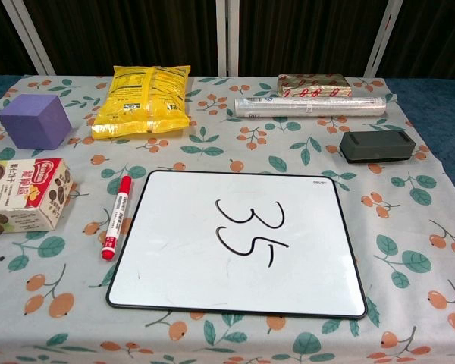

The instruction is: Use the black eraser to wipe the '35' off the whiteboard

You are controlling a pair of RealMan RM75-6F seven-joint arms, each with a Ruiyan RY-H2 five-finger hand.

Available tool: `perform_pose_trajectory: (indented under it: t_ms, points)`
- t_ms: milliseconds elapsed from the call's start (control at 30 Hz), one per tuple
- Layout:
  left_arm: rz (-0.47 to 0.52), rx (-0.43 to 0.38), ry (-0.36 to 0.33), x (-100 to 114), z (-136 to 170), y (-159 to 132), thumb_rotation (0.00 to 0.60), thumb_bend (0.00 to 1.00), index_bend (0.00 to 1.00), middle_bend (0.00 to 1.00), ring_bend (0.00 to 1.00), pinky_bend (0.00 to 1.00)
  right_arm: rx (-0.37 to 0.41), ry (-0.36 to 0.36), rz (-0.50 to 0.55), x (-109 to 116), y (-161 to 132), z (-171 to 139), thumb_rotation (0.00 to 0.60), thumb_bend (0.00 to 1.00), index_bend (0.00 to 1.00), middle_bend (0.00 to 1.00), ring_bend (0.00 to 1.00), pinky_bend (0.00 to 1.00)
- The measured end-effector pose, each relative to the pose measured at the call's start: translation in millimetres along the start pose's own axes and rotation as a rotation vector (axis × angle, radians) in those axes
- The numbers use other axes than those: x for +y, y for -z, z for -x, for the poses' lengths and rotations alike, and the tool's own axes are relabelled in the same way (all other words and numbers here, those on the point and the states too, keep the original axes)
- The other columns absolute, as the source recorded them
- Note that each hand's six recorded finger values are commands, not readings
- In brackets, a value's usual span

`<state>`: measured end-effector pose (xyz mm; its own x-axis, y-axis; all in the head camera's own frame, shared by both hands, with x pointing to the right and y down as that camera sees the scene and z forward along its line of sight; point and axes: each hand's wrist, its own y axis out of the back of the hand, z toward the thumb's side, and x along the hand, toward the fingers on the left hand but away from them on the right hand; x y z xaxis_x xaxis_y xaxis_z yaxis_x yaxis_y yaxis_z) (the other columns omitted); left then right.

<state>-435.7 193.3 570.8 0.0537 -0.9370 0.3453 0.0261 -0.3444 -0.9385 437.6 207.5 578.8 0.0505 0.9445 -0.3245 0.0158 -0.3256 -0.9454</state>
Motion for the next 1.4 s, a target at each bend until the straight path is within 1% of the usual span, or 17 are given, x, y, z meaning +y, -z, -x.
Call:
perform_pose_trajectory:
  t_ms: [233, 567, 767, 900, 1000, 1233, 1333, 1400]
  points:
    - [-0.001, -0.005, 0.001, 0, 0, -1, 0.6, 0.0, 0.01, 0.03, 0.02, 0.14, 0.009, 0.001, 0.005, -1, -2, 1, 0.6, 0.16, 0.0, 0.0, 0.0, 0.0]
    - [0.0, -0.01, 0.004, 1, 0, -3, 0.6, 0.0, 0.01, 0.03, 0.02, 0.14, 0.0, -0.017, 0.001, -3, 0, 3, 0.6, 0.16, 0.0, 0.0, 0.0, 0.0]
    - [-0.007, -0.018, 0.009, 1, 0, -5, 0.6, 0.0, 0.01, 0.03, 0.02, 0.14, 0.013, -0.052, -0.015, -5, -1, 16, 0.6, 0.16, 0.0, 0.0, 0.0, 0.0]
    - [-0.003, -0.016, 0.016, 0, 1, -5, 0.6, 0.0, 0.01, 0.03, 0.02, 0.14, 0.036, -0.091, -0.037, -8, -5, 40, 0.6, 0.16, 0.0, 0.0, 0.0, 0.0]
    - [0.004, -0.02, 0.024, -1, 2, -6, 0.6, 0.0, 0.01, 0.03, 0.02, 0.14, 0.059, -0.134, -0.056, -14, -10, 64, 0.6, 0.17, 0.0, 0.0, 0.0, 0.0]
    - [0.003, -0.027, 0.034, -4, 0, -8, 0.6, 0.0, 0.01, 0.03, 0.02, 0.14, 0.111, -0.27, -0.091, -43, -22, 127, 0.6, 0.18, 0.0, 0.0, 0.0, 0.0]
    - [-0.001, -0.023, 0.046, -7, 0, -8, 0.6, 0.0, 0.01, 0.03, 0.02, 0.14, 0.128, -0.309, -0.13, -52, -30, 148, 0.6, 0.18, 0.0, 0.0, 0.0, 0.0]
    - [-0.001, -0.02, 0.048, -8, -1, -7, 0.6, 0.0, 0.01, 0.03, 0.02, 0.14, 0.138, -0.321, -0.153, -57, -37, 154, 0.6, 0.18, 0.0, 0.0, 0.0, 0.0]
